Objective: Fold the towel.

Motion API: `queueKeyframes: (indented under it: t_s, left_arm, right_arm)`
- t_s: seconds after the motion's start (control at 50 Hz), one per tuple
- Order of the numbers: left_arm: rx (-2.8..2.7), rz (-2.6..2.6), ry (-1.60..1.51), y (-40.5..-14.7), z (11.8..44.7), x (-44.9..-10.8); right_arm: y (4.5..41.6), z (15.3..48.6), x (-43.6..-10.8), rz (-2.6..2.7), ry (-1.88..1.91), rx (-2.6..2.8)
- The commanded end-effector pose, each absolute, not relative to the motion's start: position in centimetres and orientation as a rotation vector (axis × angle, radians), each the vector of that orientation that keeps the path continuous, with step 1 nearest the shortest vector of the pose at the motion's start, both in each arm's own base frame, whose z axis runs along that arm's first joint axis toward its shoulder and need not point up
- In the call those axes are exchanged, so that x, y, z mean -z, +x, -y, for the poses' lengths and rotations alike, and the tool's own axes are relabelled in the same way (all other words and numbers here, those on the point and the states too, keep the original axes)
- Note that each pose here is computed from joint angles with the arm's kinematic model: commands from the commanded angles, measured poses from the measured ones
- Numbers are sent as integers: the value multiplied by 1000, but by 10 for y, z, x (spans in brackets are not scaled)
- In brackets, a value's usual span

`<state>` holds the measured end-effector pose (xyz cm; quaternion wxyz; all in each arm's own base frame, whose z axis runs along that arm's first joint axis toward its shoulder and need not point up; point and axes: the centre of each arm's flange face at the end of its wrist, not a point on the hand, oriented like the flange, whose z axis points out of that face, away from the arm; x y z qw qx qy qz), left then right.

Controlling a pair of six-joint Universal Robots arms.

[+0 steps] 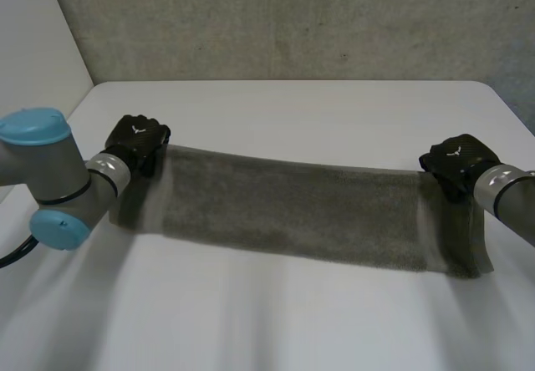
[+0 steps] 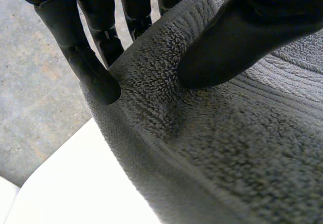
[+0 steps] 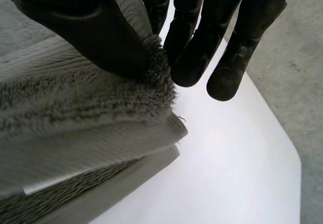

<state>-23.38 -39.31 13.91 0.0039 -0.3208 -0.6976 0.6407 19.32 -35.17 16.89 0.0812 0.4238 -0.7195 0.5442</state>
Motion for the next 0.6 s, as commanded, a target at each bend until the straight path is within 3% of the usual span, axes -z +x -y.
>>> queueKeyframes:
  t_s: [0.02, 0.16, 0.22, 0.3, 0.42, 0.6]
  left_arm:
    - [-2001, 2181, -1030, -246, 389, -134]
    - [-2035, 2237, -1039, -248, 383, -138]
    - [-2053, 2257, -1018, -245, 379, -145]
    - [-2058, 2247, -1014, -242, 365, -158]
    - [-2031, 2258, -1020, -237, 345, -162]
    - [-2038, 2262, -1036, -236, 342, -161]
  right_arm:
    - [201, 360, -164, 2088, 1183, -1626]
    - [200, 363, -170, 2087, 1077, -1704]
    - [200, 359, -186, 2074, 1027, -1770]
    - [195, 343, -206, 2060, 995, -1817]
    - [190, 310, -208, 2101, 1030, -1771]
    - [188, 273, -200, 2127, 1135, -1725]
